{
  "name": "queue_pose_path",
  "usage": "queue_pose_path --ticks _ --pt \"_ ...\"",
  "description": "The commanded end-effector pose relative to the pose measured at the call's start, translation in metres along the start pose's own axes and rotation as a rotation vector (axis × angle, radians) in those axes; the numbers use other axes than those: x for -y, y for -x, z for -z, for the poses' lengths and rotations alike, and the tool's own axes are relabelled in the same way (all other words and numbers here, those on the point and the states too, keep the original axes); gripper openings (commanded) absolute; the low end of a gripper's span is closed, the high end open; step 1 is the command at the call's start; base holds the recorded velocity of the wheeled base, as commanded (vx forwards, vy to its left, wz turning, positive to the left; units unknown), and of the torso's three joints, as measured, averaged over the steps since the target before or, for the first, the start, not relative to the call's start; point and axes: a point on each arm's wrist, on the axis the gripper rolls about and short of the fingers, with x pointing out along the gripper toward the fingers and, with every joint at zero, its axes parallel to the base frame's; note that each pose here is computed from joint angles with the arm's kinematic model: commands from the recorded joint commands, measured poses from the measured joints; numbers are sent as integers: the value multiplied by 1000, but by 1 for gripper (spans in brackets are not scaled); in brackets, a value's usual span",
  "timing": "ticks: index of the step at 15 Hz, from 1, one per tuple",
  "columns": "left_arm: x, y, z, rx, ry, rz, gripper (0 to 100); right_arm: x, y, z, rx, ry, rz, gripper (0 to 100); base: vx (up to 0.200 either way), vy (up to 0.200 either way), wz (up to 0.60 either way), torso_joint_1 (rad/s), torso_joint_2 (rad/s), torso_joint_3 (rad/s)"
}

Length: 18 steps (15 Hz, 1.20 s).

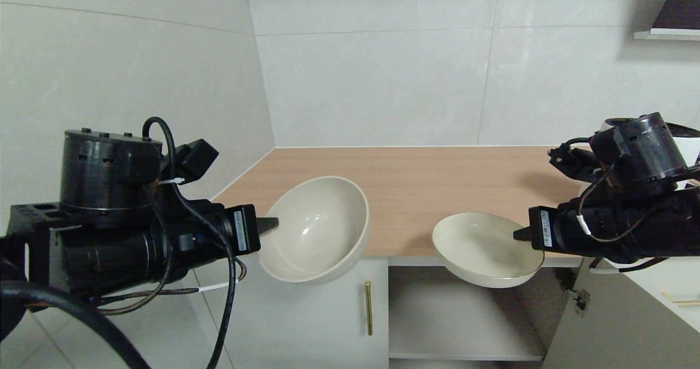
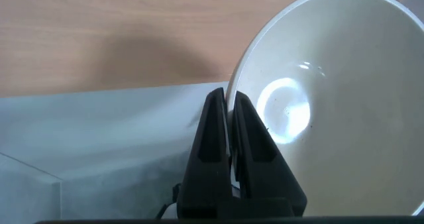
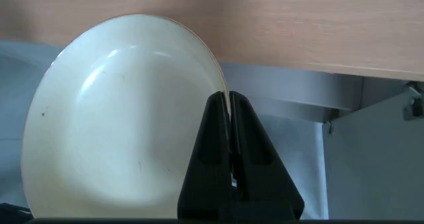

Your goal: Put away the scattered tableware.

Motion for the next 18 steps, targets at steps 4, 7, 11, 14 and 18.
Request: queue_pose_path --ticks 4,7,11,14,18 --pt "2 -6 8 -38 -7 4 0 8 12 12 -5 1 10 0 0 0 0 0 0 0" --pt "2 -14 12 -67 -11 0 0 8 8 13 -7 7 11 0 -200 0 0 6 4 -1" --pt "2 -23 17 -95 -15 -9 0 10 2 12 -8 2 19 0 -100 0 0 5 4 -1" --pt "2 -23 17 -96 -15 -10 0 10 -4 13 -17 2 24 0 0 0 0 0 0 0" --pt "1 -27 18 -107 -15 -15 0 13 -10 12 -28 -6 42 0 0 0 0 0 0 0"
